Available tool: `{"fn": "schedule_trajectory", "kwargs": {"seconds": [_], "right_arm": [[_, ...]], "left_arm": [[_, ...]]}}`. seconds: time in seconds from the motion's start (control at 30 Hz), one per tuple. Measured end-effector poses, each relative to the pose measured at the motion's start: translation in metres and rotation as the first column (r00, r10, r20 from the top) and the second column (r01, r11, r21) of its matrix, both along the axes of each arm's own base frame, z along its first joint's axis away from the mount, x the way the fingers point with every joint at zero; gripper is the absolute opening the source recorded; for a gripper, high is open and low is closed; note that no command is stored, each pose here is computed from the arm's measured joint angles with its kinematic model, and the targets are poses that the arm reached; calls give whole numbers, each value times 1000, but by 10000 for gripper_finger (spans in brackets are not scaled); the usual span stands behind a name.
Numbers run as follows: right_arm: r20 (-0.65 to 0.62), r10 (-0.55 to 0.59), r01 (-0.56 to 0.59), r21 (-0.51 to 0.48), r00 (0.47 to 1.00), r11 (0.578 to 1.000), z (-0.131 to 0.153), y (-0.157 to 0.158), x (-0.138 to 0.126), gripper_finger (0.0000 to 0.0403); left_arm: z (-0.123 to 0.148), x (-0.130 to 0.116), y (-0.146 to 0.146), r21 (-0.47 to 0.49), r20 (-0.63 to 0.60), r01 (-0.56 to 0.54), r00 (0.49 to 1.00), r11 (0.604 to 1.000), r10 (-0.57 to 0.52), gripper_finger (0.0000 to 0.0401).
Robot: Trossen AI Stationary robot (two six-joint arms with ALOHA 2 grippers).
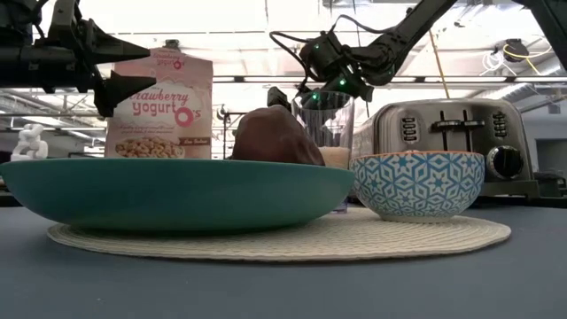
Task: Arrange a breakfast setting
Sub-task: Put the green spoon on the table to the right side of the orange bowl
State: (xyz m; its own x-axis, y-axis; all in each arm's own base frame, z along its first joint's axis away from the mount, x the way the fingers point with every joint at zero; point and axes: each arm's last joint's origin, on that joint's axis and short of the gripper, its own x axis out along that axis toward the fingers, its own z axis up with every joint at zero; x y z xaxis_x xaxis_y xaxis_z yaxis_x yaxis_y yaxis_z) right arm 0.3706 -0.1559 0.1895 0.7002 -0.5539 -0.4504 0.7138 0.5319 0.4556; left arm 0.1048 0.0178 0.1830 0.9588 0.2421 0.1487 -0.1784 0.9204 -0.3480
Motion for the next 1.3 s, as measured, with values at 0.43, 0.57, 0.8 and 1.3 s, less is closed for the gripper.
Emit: {"fn": "schedule_trajectory", "kwargs": {"seconds": [0.43,0.57,0.8,1.3], "right_arm": [[-1,0,0,0,1000,1000,0,0,0,300],[-1,0,0,0,1000,1000,0,0,0,283],[-1,0,0,1,1000,1000,0,0,0,253],[-10,-31,31,-17,999,999,0,-2,-1,200]], "left_arm": [[0,0,0,0,0,0,1000,1000,0,287],[0,0,0,0,0,0,1000,1000,0,287],[0,0,0,0,0,0,1000,1000,0,287],[0,0,0,0,0,0,1000,1000,0,287]]}}
